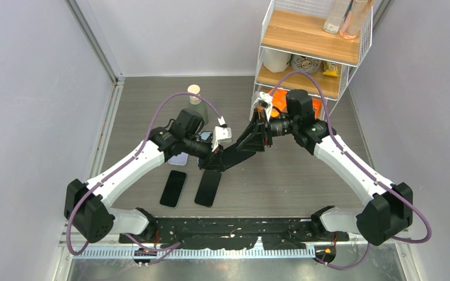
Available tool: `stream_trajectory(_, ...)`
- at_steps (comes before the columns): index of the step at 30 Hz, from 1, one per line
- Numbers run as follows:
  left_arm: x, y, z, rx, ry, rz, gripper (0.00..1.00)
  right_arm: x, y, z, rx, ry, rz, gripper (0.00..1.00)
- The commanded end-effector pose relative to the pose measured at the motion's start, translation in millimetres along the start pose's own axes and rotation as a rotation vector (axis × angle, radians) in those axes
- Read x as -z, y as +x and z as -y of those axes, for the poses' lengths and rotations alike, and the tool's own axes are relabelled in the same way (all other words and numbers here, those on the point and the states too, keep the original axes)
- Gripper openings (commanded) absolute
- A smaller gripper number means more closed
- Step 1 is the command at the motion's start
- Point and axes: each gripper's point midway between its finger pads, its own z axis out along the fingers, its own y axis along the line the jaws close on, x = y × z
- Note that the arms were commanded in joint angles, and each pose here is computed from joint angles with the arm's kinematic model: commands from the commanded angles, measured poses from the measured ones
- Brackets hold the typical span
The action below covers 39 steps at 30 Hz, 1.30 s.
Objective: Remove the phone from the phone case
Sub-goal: Remove the phone case from the phone.
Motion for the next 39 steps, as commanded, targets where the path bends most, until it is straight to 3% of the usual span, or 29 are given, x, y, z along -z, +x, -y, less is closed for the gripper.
stream_trajectory(1,2.8,-16.5,0.5,-0.066,0.004,0.053,0.0,0.0,-11.2,-5.2,0.044,-0.032,0.028,0.44)
stream_trajectory(19,-1.9,-12.1,4.1,-0.085,0.009,0.025,0.0,0.4,-14.5,-7.7,0.015,-0.046,0.036,0.43)
stream_trajectory(28,-3.5,-8.3,5.1,-0.101,0.01,0.006,0.0,-1.2,-13.9,-6.4,-0.007,-0.065,0.035,0.06)
stream_trajectory(39,3.8,-5.8,8.1,-0.159,-0.005,-0.015,0.0,-2.1,-12.9,-3.8,-0.032,-0.057,0.033,0.05)
